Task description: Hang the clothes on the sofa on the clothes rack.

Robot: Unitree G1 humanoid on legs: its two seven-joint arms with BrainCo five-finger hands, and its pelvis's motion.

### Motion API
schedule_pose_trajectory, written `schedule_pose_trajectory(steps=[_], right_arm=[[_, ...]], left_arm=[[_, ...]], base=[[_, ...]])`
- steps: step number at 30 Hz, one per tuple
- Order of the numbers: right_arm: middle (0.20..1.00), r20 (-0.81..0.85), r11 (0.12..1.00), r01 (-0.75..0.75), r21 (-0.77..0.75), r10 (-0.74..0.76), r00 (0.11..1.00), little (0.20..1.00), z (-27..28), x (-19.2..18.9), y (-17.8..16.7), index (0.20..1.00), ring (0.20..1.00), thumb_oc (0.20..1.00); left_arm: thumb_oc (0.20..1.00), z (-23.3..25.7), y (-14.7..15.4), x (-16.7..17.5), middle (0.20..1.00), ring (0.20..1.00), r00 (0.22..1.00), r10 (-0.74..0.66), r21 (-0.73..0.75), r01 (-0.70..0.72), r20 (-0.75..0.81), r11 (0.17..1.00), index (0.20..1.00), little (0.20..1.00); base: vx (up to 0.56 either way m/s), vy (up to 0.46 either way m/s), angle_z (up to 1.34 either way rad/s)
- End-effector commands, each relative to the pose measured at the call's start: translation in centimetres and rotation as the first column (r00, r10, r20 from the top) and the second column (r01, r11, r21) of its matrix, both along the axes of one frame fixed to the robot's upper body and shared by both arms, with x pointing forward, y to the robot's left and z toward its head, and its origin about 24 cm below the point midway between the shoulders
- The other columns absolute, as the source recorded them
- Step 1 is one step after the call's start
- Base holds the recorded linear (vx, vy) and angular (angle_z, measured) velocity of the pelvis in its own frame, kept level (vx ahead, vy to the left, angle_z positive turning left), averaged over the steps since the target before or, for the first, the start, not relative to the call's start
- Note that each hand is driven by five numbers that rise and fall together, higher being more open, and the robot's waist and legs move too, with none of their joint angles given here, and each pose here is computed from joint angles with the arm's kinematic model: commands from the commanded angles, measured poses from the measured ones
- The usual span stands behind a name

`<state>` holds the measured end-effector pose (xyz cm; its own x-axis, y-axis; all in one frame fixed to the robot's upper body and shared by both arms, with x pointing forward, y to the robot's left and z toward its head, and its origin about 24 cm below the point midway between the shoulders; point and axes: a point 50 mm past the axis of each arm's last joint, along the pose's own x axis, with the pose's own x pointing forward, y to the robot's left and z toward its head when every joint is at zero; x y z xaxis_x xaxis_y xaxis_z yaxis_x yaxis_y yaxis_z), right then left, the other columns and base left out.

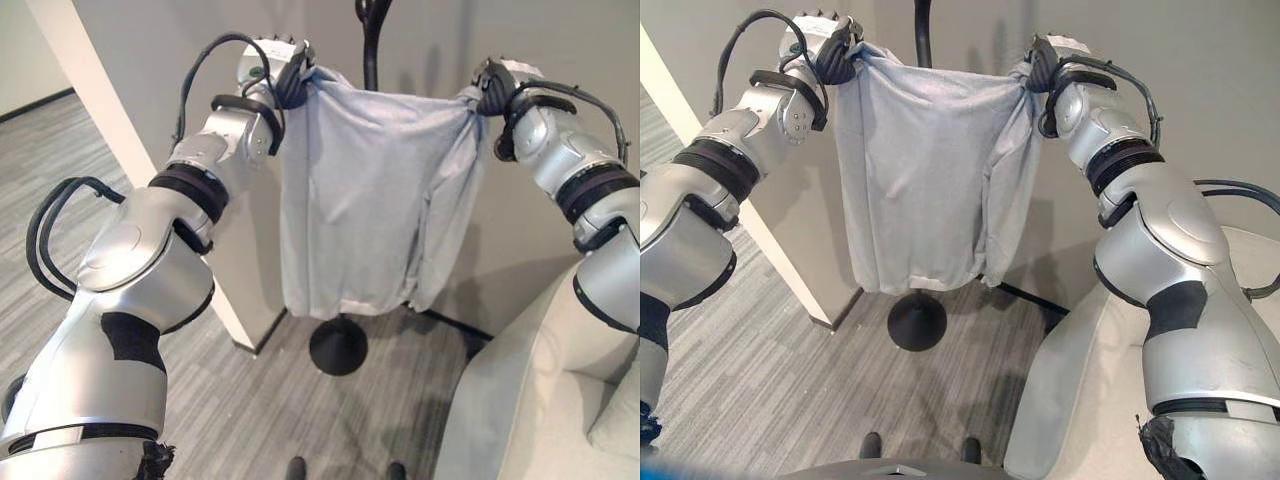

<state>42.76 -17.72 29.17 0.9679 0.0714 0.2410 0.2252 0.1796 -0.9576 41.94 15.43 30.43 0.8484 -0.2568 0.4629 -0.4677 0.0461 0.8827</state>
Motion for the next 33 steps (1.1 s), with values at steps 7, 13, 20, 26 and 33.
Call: schedule_pose_trajectory(steps=[7, 13, 20, 26, 33], right_arm=[[0.2, 0.011, 0.992, 0.126, -0.004, -0.126, 0.992, 0.2, 3.4, -0.7, -3.4, 0.2, 0.2, 0.2], [0.2, -0.021, 0.994, 0.108, 0.005, -0.108, 0.994, 0.2, 2.9, -0.6, -3.2, 0.2, 0.2, 0.2], [0.2, -0.027, 0.996, 0.087, 0.009, -0.087, 0.996, 0.2, 2.9, -0.6, -2.9, 0.2, 0.2, 0.2], [0.2, -0.082, 0.999, 0.038, -0.008, -0.038, 0.996, 0.2, 1.7, -0.4, -2.1, 0.2, 0.2, 0.2], [0.2, -0.069, 1.0, 0.025, 0.014, -0.024, 0.997, 0.2, 1.5, -0.4, -2.2, 0.2, 0.2, 0.2]], left_arm=[[0.2, 2.9, 0.3, -0.1, 0.2, 0.2, 0.997, 0.054, 0.012, -0.054, 0.051, 0.998, 0.2, 0.2], [0.2, 2.1, 0.2, 0.0, 0.2, 0.2, 0.999, 0.048, 0.017, -0.049, 0.021, 0.999, 0.2, 0.2], [0.2, 2.0, 0.3, 0.0, 0.2, 0.2, 0.999, 0.041, 0.008, -0.041, 0.017, 0.999, 0.2, 0.2], [0.2, 0.3, 0.5, 0.2, 0.2, 0.2, 0.999, 0.027, 0.003, -0.027, -0.035, 1.0, 0.2, 0.2], [0.2, -0.4, 0.8, 0.2, 0.2, 0.2, 0.998, 0.024, -0.013, -0.024, -0.055, 1.0, 0.2, 0.2]], base=[[0.0, 0.0, 0.0], [0.0, 0.0, 0.0], [0.0, 0.0, 0.02], [0.0, 0.0, 0.0], [0.0, 0.0, 0.0]])
